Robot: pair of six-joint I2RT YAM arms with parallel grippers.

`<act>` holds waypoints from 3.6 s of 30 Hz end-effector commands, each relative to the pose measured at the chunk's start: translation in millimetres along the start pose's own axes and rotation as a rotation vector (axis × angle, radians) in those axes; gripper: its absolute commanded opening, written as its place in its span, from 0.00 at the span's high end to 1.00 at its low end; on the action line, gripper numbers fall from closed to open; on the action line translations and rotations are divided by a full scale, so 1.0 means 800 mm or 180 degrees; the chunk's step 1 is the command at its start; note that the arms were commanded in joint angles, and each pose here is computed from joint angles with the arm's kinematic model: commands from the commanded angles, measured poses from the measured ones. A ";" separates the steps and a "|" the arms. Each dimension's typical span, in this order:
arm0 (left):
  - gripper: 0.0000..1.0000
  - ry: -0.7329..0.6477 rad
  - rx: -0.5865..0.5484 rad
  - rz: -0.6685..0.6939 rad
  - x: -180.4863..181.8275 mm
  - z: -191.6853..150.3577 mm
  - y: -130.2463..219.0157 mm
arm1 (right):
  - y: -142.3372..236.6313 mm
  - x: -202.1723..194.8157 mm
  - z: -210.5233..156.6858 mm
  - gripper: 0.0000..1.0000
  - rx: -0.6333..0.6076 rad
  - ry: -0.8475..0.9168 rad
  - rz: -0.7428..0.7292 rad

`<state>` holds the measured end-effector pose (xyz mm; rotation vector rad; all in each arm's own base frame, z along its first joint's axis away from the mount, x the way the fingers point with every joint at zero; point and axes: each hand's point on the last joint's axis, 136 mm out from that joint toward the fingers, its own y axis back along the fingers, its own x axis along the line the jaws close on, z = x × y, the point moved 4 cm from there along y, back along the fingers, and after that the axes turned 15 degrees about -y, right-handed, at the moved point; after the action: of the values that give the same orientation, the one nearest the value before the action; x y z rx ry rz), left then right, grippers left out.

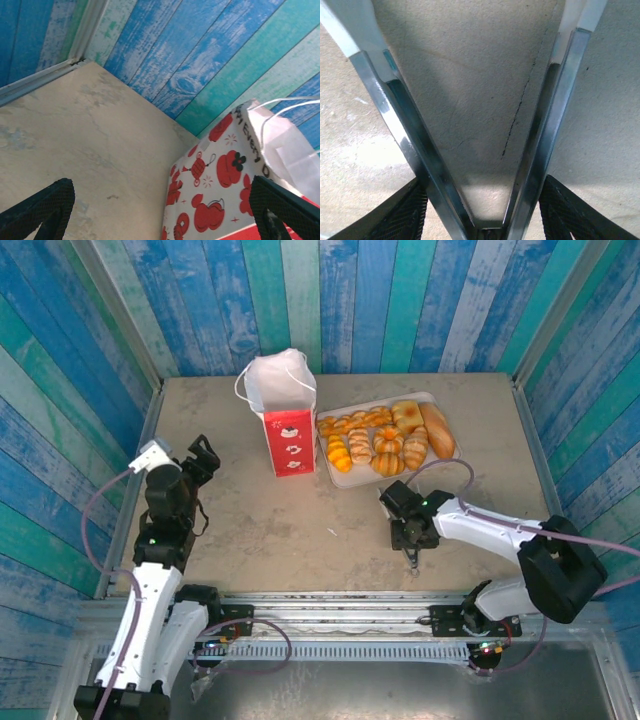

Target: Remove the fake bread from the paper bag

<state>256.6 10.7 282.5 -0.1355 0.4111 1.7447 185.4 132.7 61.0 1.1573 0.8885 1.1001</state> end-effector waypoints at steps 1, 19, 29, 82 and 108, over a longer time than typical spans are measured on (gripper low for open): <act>0.06 0.0015 -0.0200 0.0165 0.008 0.012 -0.001 | 0.000 -0.004 0.013 0.37 -0.0169 -0.0019 -0.0163; 0.06 0.0051 -0.0527 0.0424 0.043 -0.030 -0.002 | 0.196 -0.053 0.110 0.00 -0.1952 -0.0434 0.0344; 0.06 -0.0609 -0.0736 0.0162 0.044 -0.076 -0.016 | 0.216 -0.117 0.160 0.00 -0.2914 -0.1099 0.0021; 0.06 -0.1874 -0.0111 -0.0263 0.031 -0.159 -0.142 | 0.066 -0.146 0.211 0.00 -0.3766 -0.0738 0.0507; 0.06 -0.1873 -0.0109 -0.0268 0.031 -0.160 -0.142 | 0.015 -0.090 0.256 0.00 -0.3130 0.0122 0.0883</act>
<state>339.5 7.1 133.1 0.3362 -0.0546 1.6157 361.6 17.4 113.8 0.4315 0.1316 1.5691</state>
